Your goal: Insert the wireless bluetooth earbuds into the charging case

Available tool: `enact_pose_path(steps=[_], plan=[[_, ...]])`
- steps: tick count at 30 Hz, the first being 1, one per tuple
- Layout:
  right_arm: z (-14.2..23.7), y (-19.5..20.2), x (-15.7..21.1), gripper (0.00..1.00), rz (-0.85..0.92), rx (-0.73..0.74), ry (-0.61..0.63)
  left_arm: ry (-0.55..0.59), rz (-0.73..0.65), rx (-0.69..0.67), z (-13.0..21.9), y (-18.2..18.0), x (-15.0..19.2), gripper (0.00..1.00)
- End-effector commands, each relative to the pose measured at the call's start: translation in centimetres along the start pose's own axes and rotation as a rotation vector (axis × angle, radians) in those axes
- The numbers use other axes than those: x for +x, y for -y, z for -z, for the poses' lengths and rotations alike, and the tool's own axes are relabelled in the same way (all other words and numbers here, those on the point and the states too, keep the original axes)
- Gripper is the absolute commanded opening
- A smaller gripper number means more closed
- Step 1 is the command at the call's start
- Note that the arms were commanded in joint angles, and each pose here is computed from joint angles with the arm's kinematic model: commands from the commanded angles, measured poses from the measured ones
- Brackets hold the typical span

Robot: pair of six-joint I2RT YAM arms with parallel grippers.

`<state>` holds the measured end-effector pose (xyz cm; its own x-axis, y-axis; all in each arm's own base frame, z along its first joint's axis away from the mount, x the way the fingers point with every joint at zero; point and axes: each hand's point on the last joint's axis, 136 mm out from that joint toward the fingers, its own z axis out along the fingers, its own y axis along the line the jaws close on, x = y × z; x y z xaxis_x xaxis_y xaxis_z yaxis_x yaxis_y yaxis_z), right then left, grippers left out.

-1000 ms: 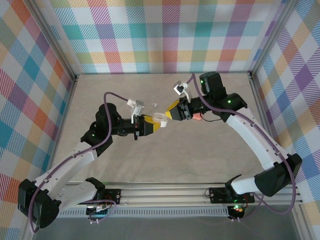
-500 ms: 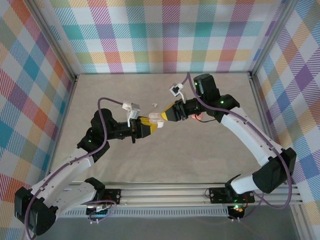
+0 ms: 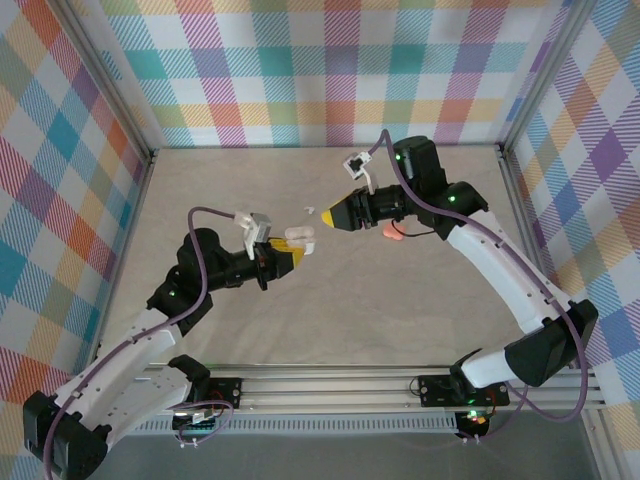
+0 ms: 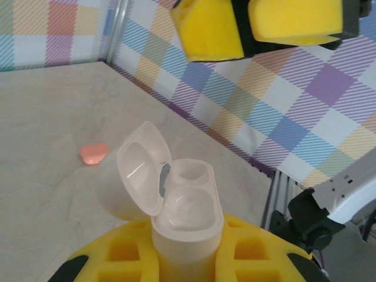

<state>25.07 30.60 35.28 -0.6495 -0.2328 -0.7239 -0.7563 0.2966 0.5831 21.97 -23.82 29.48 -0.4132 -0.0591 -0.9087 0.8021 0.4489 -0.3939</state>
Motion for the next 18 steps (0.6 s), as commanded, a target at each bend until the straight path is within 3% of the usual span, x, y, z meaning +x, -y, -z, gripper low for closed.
enact_pose_path(steps=[1,9,18], plan=[[0.3,0.9,-0.8,0.47,-0.051,0.079,0.020,0.018,0.007,-0.060,0.9,-0.9,0.1,0.00],[-0.8,9.6,1.4,0.43,-0.300,0.430,-0.018,0.027,0.002,-0.121,2.5,-1.3,0.9,0.00],[-6.2,14.7,7.1,0.38,-0.501,0.528,-0.138,0.002,-0.020,-0.162,4.0,-1.1,1.6,0.00]])
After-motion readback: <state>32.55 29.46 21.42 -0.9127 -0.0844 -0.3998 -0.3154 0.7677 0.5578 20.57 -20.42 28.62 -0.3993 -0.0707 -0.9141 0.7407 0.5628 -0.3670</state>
